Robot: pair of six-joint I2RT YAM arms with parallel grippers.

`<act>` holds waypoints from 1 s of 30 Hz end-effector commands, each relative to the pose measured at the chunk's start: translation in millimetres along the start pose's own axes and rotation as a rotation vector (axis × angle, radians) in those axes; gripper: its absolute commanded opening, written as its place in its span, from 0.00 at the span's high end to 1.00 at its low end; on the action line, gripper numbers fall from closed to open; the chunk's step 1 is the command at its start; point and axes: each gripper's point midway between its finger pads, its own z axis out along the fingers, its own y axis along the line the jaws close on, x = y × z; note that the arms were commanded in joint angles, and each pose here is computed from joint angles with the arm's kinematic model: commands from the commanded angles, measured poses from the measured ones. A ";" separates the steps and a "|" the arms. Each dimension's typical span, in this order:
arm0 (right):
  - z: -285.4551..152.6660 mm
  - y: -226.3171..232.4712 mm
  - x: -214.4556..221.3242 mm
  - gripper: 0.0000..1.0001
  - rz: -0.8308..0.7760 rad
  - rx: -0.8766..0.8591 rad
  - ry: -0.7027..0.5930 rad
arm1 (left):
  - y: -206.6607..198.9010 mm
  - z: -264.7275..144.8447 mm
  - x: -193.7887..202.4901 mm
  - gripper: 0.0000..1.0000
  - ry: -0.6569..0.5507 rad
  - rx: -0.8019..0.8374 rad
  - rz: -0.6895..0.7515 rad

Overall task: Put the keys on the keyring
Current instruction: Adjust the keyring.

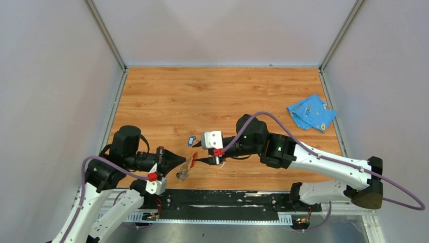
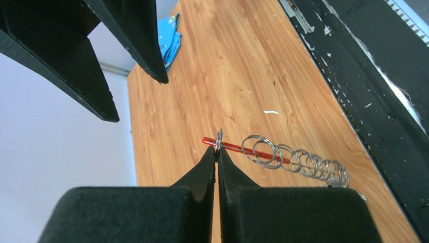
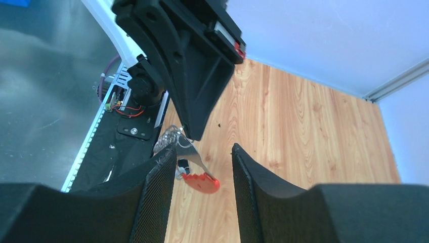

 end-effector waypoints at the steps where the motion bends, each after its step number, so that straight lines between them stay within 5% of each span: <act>1: 7.7 1.1 0.1 0.54 -0.104 0.031 0.012 | 10.7 -0.7 -4.6 1.00 -0.008 -0.005 0.068; 14: 24.3 2.3 27.3 0.55 -0.032 0.069 0.119 | 17.1 0.9 -2.8 1.00 0.003 0.005 -0.211; 30: 31.0 -9.6 32.8 0.80 0.034 0.142 0.145 | 22.1 1.1 -1.5 1.00 0.020 0.003 -0.341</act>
